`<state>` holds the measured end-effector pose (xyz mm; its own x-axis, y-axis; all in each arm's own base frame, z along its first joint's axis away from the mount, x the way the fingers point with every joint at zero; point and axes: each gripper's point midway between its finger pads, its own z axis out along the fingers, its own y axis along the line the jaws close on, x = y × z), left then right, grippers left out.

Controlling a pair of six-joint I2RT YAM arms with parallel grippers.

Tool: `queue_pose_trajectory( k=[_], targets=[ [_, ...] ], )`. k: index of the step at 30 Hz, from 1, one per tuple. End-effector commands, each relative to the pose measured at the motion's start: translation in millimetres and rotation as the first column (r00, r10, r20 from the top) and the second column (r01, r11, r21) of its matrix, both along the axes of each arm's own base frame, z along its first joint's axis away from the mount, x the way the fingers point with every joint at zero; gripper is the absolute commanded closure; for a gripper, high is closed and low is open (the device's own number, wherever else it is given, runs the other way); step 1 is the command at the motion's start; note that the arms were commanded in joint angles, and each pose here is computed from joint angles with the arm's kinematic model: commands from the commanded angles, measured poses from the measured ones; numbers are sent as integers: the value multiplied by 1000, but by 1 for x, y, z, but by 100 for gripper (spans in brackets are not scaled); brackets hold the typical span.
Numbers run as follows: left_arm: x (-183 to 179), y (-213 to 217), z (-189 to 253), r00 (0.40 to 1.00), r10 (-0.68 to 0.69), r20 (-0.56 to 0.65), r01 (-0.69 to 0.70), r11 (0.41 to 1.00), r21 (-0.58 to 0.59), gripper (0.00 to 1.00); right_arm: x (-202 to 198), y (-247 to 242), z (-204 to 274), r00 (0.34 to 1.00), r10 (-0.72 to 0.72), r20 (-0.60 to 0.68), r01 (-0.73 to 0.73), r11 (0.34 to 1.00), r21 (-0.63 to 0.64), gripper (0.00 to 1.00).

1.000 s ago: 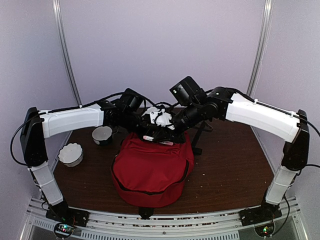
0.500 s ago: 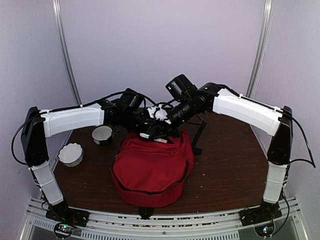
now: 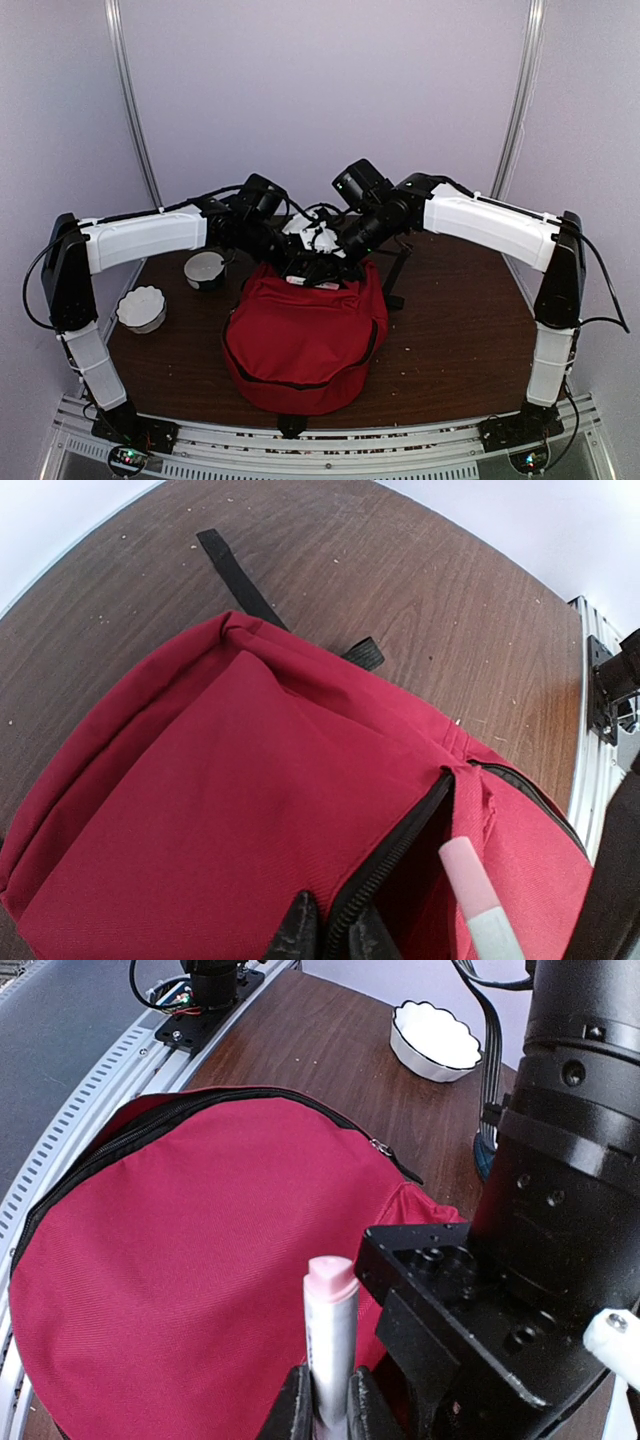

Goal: Pack the student bag
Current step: Place the pen in the lower front pocket of the bag.

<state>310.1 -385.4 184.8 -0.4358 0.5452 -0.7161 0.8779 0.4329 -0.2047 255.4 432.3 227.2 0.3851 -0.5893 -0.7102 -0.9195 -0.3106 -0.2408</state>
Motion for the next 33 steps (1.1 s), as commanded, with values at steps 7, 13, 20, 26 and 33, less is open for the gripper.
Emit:
queue_pose_trajectory(
  k=[7, 13, 20, 26, 33],
  targets=[
    [2, -10, 22, 998, -59, -19, 56, 991, -121, 88, 20, -3, -10, 993, -1, 114, 6, 999, -39, 89],
    [4, -9, 22, 999, -52, -14, 49, 991, -122, 88, 28, -8, -26, 991, -20, 131, 28, 998, -64, 88],
    [3, -9, 24, 998, -55, -17, 52, 991, -127, 88, 56, -16, -32, 961, -167, 221, 188, 979, -76, 86],
    [3, -10, 25, 998, -54, -18, 51, 990, -130, 88, 71, -27, -23, 903, -335, 268, 357, 933, -36, 74],
    [3, -10, 24, 999, -50, -21, 47, 990, -130, 87, 55, -34, -3, 880, -446, 160, 449, 893, 23, 70]
  ],
)
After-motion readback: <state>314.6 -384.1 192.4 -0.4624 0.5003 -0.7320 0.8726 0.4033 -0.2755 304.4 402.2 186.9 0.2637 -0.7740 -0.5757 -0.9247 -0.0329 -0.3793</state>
